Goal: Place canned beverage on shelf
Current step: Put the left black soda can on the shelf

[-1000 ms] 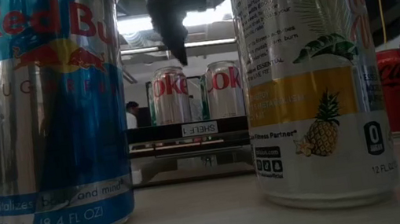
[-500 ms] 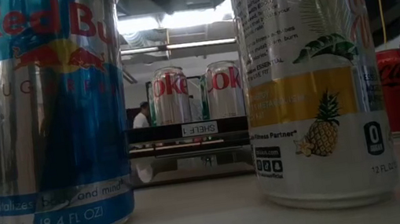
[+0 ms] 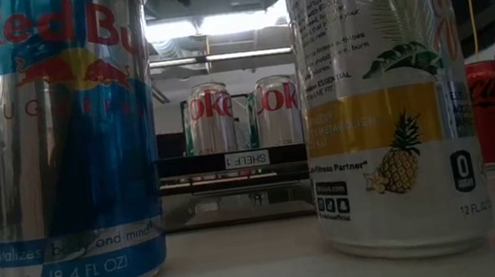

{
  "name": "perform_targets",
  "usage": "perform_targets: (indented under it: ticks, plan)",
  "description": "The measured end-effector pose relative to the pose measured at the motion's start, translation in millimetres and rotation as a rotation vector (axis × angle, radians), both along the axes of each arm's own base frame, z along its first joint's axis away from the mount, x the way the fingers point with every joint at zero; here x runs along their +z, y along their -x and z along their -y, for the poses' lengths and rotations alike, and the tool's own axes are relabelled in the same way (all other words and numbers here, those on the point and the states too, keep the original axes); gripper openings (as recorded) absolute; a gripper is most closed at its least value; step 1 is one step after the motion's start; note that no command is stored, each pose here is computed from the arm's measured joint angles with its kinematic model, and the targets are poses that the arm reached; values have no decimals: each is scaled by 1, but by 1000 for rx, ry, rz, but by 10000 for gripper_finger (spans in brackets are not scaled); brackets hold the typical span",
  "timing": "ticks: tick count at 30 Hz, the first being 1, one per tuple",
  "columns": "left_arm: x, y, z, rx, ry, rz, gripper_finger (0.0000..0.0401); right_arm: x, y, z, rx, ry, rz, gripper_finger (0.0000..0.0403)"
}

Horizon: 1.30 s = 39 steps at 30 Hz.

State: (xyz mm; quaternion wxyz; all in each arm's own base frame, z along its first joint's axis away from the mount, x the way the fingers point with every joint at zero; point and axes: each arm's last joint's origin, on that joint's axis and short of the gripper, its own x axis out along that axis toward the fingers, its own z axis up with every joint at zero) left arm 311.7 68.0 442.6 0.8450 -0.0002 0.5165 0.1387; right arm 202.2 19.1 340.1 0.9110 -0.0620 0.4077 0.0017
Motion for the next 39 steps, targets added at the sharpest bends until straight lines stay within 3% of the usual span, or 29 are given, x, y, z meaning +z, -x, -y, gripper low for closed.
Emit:
perform_targets:
  ticks: [5, 10, 14, 18, 28, 39]
  plan:
    - [14, 14, 14, -27, 30, 57, 400, 0, 0, 0, 0, 0, 0, 356]
    - [26, 28, 30, 55, 100, 134, 400, 0, 0, 0, 1, 0, -1, 356]
    - [33, 36, 53, 74, 161, 178, 400, 0, 0, 0, 1, -1, -1, 356]
    - [30, 34, 79, 55, 159, 168, 400, 0, 0, 0, 1, -1, -1, 356]
    - [-34, 22, 123, 94, 204, -82, 400, 0, 0, 0, 1, -1, -2, 356]
    - [-114, 44, 120, 498, 228, -332, 400, 0, 0, 0, 2, -1, -2, 356]
